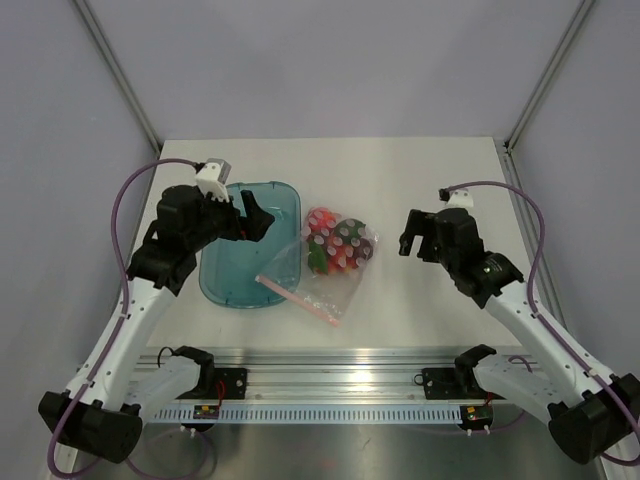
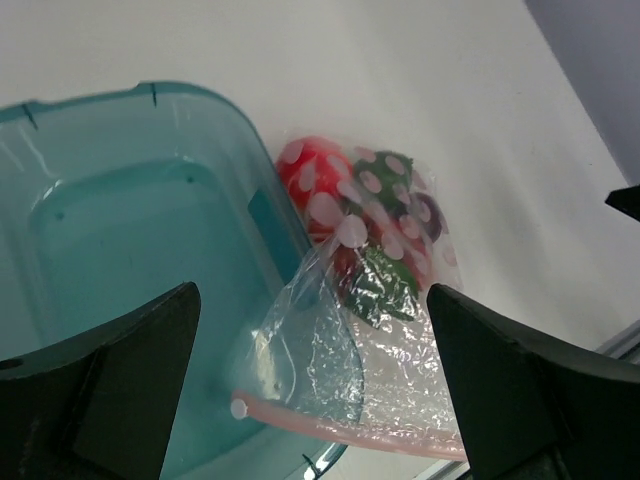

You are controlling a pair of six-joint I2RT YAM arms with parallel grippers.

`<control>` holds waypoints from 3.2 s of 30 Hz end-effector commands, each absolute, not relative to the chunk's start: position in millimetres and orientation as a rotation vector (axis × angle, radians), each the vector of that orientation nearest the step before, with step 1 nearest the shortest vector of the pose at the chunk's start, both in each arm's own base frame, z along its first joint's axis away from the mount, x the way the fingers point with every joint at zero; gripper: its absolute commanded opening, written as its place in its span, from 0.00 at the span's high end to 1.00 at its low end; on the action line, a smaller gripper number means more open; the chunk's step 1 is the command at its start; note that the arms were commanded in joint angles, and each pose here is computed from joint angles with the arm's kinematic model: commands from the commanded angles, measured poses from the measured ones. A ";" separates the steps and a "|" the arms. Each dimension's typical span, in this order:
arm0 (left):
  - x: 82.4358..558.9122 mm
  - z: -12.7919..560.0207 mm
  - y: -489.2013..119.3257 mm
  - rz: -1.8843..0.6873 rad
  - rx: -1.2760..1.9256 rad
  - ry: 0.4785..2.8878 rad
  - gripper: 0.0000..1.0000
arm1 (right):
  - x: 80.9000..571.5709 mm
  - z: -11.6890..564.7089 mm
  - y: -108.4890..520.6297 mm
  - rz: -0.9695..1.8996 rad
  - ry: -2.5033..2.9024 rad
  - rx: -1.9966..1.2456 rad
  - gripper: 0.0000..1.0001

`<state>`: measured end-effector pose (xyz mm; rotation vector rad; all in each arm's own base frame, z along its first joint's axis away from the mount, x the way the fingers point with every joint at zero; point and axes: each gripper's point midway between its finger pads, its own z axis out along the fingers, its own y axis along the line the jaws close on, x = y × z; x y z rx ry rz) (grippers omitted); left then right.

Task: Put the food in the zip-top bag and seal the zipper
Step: Adjust the zipper food storage bag at the center of the board.

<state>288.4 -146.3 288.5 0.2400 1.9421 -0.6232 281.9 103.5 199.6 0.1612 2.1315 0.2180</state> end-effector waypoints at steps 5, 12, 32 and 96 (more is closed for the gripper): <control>279.4 234.7 -111.9 -0.495 -0.059 2.076 0.01 | 259.6 213.1 191.7 0.392 2.013 -0.278 0.01; 272.8 249.7 -90.3 -0.385 -0.107 2.094 0.01 | 208.0 206.1 266.6 0.323 1.862 -0.724 0.01; 260.8 240.4 -64.3 -0.305 -0.252 2.150 0.01 | 161.2 138.2 355.6 -0.235 1.565 -1.192 0.59; 235.8 254.8 -205.5 -0.677 1.077 1.265 0.18 | 238.0 288.3 239.5 0.620 1.793 -0.831 1.00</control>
